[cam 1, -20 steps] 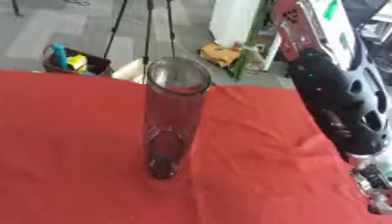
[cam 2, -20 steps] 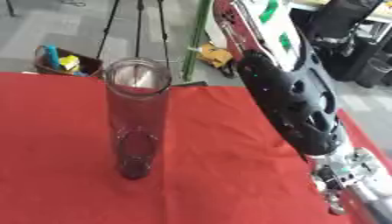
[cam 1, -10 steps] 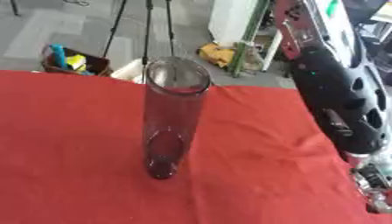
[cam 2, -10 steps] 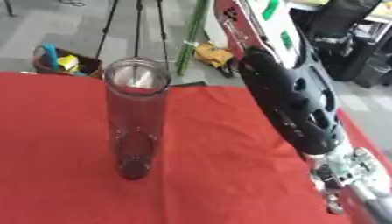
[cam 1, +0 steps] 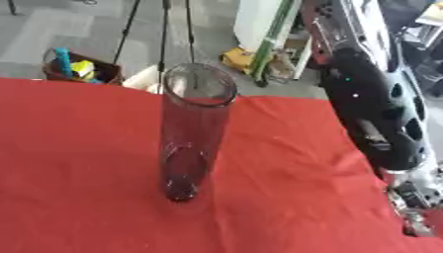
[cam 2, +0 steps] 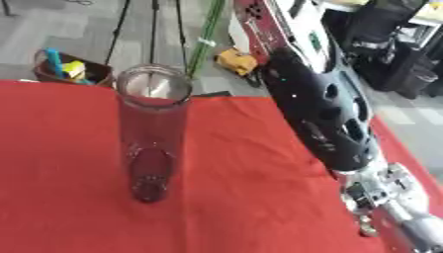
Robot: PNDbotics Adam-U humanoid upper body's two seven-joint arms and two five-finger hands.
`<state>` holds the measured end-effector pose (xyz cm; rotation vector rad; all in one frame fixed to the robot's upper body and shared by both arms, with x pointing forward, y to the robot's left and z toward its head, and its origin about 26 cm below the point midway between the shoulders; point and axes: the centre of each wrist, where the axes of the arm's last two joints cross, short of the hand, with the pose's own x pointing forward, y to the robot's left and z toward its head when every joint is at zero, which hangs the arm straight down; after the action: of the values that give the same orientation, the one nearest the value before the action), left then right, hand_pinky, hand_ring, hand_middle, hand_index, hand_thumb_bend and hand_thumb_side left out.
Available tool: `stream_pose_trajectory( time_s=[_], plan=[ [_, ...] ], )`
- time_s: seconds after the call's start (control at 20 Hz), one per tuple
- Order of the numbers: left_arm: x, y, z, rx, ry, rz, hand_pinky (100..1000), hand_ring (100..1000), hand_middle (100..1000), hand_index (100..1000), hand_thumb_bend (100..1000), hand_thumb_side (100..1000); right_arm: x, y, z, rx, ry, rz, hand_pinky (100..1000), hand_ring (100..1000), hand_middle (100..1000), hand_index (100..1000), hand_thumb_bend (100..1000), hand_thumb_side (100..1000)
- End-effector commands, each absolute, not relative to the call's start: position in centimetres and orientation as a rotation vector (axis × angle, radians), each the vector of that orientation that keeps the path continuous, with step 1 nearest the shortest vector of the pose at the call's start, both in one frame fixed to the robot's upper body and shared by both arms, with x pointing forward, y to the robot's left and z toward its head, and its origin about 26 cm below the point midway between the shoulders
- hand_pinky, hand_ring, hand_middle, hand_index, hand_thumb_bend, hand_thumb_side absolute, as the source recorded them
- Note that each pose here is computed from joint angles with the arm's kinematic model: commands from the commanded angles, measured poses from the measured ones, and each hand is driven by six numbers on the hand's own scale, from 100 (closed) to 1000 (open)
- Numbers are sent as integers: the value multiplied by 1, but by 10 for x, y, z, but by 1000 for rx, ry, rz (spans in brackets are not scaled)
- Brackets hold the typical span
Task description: Arrange flowers into the vase.
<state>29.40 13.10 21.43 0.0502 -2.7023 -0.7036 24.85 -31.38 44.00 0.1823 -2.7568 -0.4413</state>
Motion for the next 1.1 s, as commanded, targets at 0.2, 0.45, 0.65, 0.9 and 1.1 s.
stream_pose_trajectory(
  time_s=[0.2,0.45,0.65,0.9,1.1],
  plan=[
    [290,127,221,27,-2730,-719,546,696,705,759,100,711,239,-315,448,296,-2853,-625,100,100,100,100,100,775],
    [290,127,221,30,-2724,-724,545,698,706,760,100,714,243,-314,443,268,-2931,-510,100,100,100,100,100,763],
    [290,127,221,31,-2722,-726,545,698,706,759,100,715,247,-311,438,255,-3024,-355,100,100,100,100,100,753],
    [290,126,222,22,-2724,-730,545,698,706,760,100,713,249,-309,435,239,-3054,-319,100,100,100,100,100,750],
    [289,126,222,15,-2725,-732,545,698,706,760,100,713,252,-307,432,220,-3061,-308,100,100,100,100,100,749]
  ],
)
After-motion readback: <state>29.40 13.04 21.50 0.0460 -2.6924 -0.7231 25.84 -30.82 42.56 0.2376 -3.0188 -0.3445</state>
